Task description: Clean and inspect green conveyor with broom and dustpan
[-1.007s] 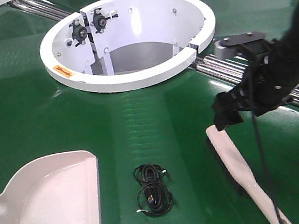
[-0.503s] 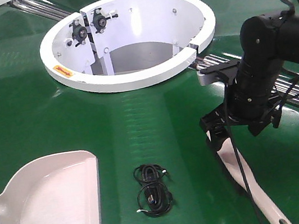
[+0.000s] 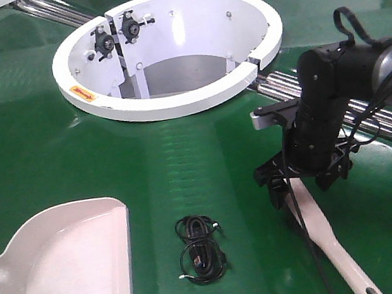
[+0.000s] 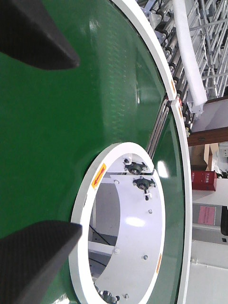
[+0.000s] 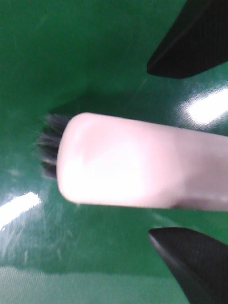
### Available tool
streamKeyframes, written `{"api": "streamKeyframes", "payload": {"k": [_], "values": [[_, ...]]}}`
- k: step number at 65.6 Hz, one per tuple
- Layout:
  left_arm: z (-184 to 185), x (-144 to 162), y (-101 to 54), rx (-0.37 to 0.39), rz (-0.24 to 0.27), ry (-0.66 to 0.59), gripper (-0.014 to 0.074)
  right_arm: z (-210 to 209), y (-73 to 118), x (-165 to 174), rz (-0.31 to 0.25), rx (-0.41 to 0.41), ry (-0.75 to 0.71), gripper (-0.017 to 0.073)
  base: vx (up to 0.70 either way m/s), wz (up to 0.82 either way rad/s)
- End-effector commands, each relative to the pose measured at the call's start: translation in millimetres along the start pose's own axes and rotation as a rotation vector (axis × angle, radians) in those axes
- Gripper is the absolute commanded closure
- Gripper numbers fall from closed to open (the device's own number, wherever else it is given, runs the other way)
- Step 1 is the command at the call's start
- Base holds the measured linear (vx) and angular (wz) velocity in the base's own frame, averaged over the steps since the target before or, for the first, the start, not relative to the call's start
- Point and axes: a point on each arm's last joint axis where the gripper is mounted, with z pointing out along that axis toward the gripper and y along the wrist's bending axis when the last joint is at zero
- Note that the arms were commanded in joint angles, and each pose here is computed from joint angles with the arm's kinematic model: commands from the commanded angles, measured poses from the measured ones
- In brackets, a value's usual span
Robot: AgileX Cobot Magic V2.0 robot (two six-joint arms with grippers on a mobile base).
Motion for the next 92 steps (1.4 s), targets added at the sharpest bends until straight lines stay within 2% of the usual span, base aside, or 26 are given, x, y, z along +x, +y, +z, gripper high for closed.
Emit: {"api": "streamKeyframes", "payload": {"k": [1, 9, 16, 24, 27, 36, 52, 62, 69, 92], "values": [[-4, -16, -0.5, 0.007, -0.007, -0.099, 0.0001, -18, -0.5, -3, -0.003, 0.001, -0.067, -0.0011, 0.0, 0.0], [-4, -16, -0.5, 0.007, -0.007, -0.098, 0.0001, -14, -0.7, -4, -0.003, 0.001, -0.054, 0.0074, 0.0, 0.0], [-4, -16, -0.5, 0.007, -0.006, -0.098, 0.0001, -14, -0.7, -3, -0.001, 0.001, -0.042, 0.0245, 0.0, 0.0], [-4, -16, -0.5, 0.007, -0.006, -0.097, 0.0001, -14, -0.7, 0, -0.006, 0.001, -0.003, 0.051, 0.0, 0.0], [-4, -16, -0.5, 0.007, -0.006, -0.097, 0.0001, -14, -0.6, 3, -0.008, 0.0, 0.023, 0.0576, 0.0, 0.0], [-4, -16, -0.5, 0.007, -0.006, -0.097, 0.0001, -20, -0.1, 9, -0.008, -0.003, 0.062, 0.0571, 0.0, 0.0], [-4, -16, -0.5, 0.007, -0.006, -0.097, 0.0001, -66, 1.8, 23, -0.004, -0.005, -0.084, 0.0567, 0.0, 0.0], [-4, -16, -0.5, 0.007, -0.006, -0.089, 0.0001, -84, 3.5, 36, 0.004, -0.015, -0.075, 0.0566, 0.0, 0.0], [-3, -14, -0.5, 0.008, -0.006, -0.074, 0.0001, -98, 7.1, 43, 0.01, -0.05, -0.12, 0.0564, 0.0, 0.0], [-4, -13, -0.6, 0.008, -0.006, -0.067, 0.0001, -105, 7.4, 47, 0.015, -0.051, -0.138, 0.0564, 0.0, 0.0]]}}
